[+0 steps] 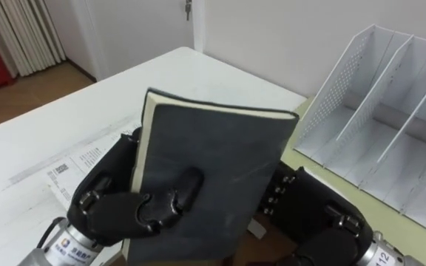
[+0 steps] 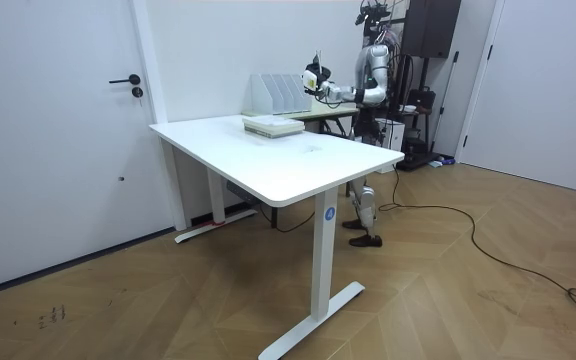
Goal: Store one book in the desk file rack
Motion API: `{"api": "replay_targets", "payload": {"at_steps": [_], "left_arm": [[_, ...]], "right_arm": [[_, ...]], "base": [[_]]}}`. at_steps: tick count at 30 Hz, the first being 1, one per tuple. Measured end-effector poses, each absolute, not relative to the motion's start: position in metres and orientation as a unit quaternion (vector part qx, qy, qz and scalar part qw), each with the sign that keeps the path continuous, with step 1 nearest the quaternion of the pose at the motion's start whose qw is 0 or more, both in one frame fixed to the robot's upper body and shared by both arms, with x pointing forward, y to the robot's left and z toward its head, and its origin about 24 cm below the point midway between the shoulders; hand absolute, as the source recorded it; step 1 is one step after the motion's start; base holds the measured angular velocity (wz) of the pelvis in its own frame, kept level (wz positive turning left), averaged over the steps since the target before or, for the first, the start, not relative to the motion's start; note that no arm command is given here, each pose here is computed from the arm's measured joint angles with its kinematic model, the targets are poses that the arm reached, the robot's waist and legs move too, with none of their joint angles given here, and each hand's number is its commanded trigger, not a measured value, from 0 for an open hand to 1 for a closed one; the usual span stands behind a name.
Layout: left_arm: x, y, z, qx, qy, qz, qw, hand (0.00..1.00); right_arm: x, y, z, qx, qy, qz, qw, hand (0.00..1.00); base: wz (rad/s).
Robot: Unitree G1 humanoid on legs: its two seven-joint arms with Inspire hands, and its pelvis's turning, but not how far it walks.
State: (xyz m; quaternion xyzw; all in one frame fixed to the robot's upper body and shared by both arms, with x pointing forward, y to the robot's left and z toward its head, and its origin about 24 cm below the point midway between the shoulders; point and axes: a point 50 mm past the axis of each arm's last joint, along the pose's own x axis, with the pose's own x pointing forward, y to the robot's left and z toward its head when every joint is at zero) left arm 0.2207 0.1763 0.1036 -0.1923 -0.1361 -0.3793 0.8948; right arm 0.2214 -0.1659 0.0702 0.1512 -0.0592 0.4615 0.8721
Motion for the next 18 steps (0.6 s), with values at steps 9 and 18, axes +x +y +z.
{"api": "replay_targets", "payload": {"at_steps": [9,18], "left_arm": [[0.220,0.181,0.097,-0.191,-0.112,-0.400,0.889,1.00],[0.218,0.171,0.092,-0.197,-0.095,-0.437,0.872,1.00]], "right_arm": [[0.224,-0.164,0.075,0.144,-0.059,0.480,0.863,1.00],[0.224,-0.161,0.076,0.136,-0.052,0.485,0.863,1.00]], "base": [[0.00],[0.00]]}}
